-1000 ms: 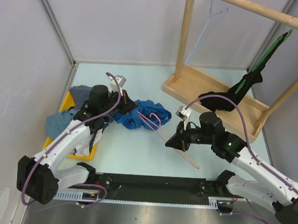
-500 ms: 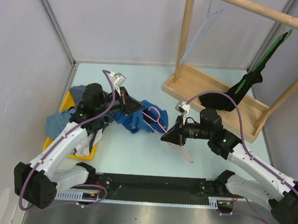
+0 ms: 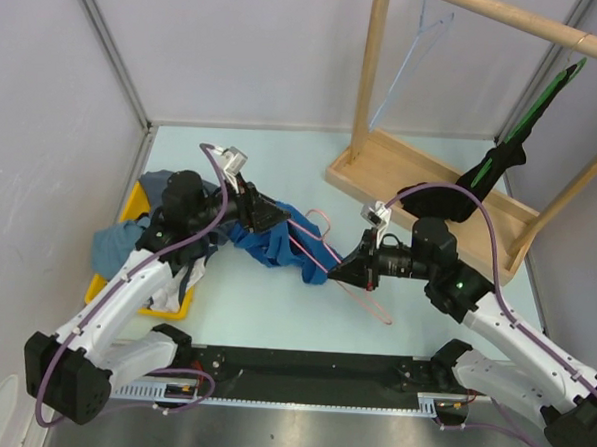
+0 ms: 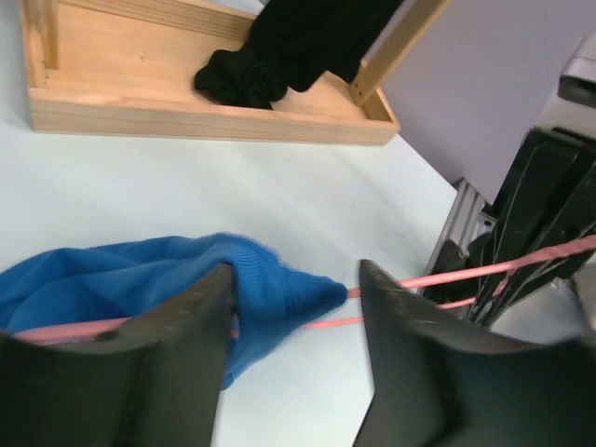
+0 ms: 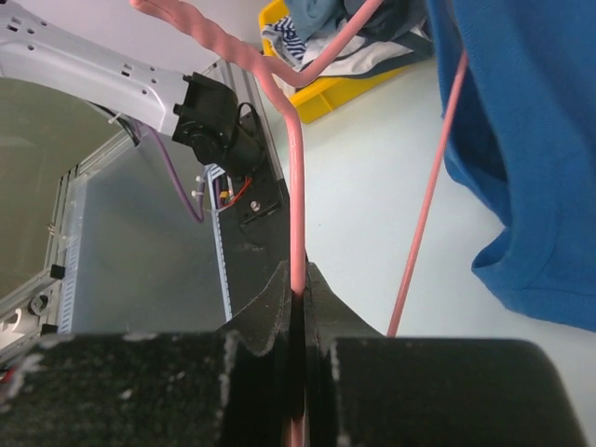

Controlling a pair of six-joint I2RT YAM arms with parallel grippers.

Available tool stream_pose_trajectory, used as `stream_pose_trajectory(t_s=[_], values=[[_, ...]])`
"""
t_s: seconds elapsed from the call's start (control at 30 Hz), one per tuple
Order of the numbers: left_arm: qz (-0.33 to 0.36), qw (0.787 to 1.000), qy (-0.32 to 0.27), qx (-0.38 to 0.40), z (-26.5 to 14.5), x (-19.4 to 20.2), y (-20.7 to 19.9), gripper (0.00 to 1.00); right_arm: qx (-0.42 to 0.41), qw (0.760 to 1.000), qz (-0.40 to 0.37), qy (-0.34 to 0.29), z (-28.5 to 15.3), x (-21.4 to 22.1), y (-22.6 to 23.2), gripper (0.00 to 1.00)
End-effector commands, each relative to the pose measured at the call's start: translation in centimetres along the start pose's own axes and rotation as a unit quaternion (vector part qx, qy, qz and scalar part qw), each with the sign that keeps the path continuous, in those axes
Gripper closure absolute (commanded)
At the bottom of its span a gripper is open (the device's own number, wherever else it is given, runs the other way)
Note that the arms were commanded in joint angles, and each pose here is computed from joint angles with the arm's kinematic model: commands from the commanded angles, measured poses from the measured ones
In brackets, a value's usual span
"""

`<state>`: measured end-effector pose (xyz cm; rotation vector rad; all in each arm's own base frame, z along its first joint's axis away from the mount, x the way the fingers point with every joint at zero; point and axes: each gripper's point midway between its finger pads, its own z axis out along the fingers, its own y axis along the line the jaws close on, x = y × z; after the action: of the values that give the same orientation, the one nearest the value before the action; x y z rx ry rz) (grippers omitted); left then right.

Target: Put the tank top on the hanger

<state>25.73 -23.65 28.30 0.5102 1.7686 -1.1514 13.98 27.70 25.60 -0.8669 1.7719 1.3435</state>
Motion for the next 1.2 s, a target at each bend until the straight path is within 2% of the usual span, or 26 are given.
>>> stream_pose_trajectory(t_s=[0.0,0.1,0.2,0.37,0.43,0.6,0.8,1.17], values=[[0.026,0.998,-0.013,-0.053,-1.0,-0.8,1.2,0.24,-0.025,0.999,-0.033,-0.032,-0.8,-2.0,1.7,1.0],[0.031,0.996,-0.008,-0.089,-1.5,-1.2,2.1,0.08,-0.027,0.998,-0.034,-0.034,-1.0,-2.0,1.9,1.0],[0.042,0.995,-0.013,-0.091,-1.8,-1.6,1.9,0.01,-0.027,0.998,-0.035,-0.034,-1.0,-1.9,1.9,1.0],[0.09,0.987,-0.029,-0.133,-3.8,-3.2,1.8,0.0,-0.036,0.998,-0.031,-0.035,-1.1,-2.1,1.7,1.0],[0.117,0.985,-0.028,-0.124,-4.2,-3.4,1.2,0.01,-0.049,0.998,-0.03,-0.036,-1.2,-2.2,1.9,1.0],[0.191,0.98,-0.028,-0.037,-4.9,-3.6,-2.5,0.0,-0.075,0.996,-0.031,-0.04,-1.8,-2.8,1.9,1.0],[0.278,0.96,-0.022,0.023,-5.3,-4.0,-4.7,0.01,-0.105,0.993,-0.029,-0.036,-2.4,-3.4,2.7,1.0],[0.307,0.948,0.004,0.085,-2.6,-3.8,-6.0,0.0,-0.148,0.989,-0.021,-0.017,-2.9,-3.6,4.2,1.0]])
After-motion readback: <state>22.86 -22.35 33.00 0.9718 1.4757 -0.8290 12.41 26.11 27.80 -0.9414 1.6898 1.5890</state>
